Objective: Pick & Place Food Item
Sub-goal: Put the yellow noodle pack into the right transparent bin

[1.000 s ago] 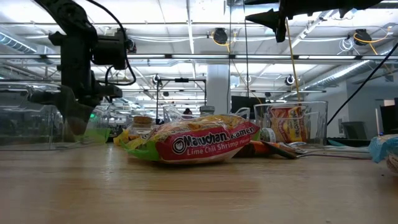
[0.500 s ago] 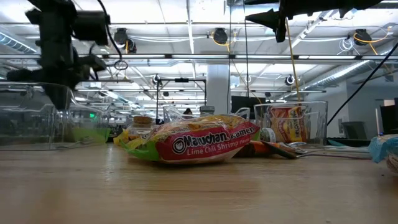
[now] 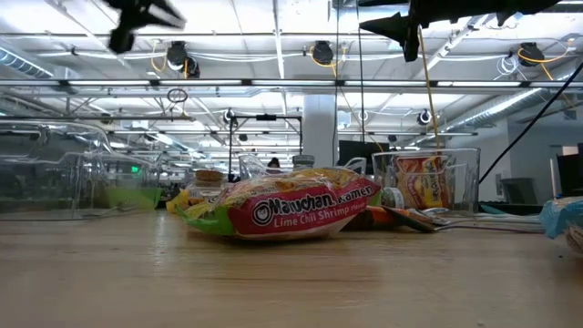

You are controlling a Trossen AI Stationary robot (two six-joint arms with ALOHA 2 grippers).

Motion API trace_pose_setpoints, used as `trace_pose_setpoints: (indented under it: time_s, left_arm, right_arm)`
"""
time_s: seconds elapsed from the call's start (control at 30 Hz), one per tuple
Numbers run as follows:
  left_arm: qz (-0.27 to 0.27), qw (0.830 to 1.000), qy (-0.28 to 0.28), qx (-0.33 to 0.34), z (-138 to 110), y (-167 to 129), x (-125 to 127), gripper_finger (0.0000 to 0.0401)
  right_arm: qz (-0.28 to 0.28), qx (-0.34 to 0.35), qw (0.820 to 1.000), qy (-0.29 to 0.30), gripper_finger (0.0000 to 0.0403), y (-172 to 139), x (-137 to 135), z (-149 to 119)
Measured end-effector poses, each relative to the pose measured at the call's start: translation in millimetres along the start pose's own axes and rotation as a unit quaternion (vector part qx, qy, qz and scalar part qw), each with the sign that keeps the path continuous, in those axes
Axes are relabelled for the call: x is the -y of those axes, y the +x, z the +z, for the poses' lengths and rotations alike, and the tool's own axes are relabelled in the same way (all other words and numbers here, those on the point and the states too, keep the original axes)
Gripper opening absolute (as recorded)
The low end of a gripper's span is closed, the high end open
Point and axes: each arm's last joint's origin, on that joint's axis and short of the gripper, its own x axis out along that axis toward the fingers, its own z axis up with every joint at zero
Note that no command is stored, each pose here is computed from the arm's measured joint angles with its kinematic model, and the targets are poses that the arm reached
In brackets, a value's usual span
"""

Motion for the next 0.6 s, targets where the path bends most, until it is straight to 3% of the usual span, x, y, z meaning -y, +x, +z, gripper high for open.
trace_pose_setpoints:
  time_s: [0.13, 0.27, 0.43, 0.6]
  left_arm:
    - [-0.08, 0.989, 0.072, 0.098, 9.1, 8.1, 19.3, 0.0047]
    - [-0.122, 0.98, 0.11, 0.111, 5.1, 28.1, 31.6, 0.0047]
    - [-0.14, 0.984, 0.102, 0.036, -16.3, 66.1, 38.0, 0.0047]
    - [-0.159, 0.981, 0.081, -0.07, -52.6, 103.0, 44.9, 0.0047]
  right_arm:
    - [0.0, 0.0, 1.0, 0.022, 0.0171, 0.0, 0.0, -0.1]
    - [0.0, -0.004, 1.0, 0.028, 0.0171, 0.0, 0.2, -0.7]
    - [-0.001, -0.004, 0.999, 0.039, 0.0171, 0.1, 0.2, -0.8]
    - [-0.006, -0.015, 0.999, 0.04, 0.0171, 0.0, 1.2, -2.9]
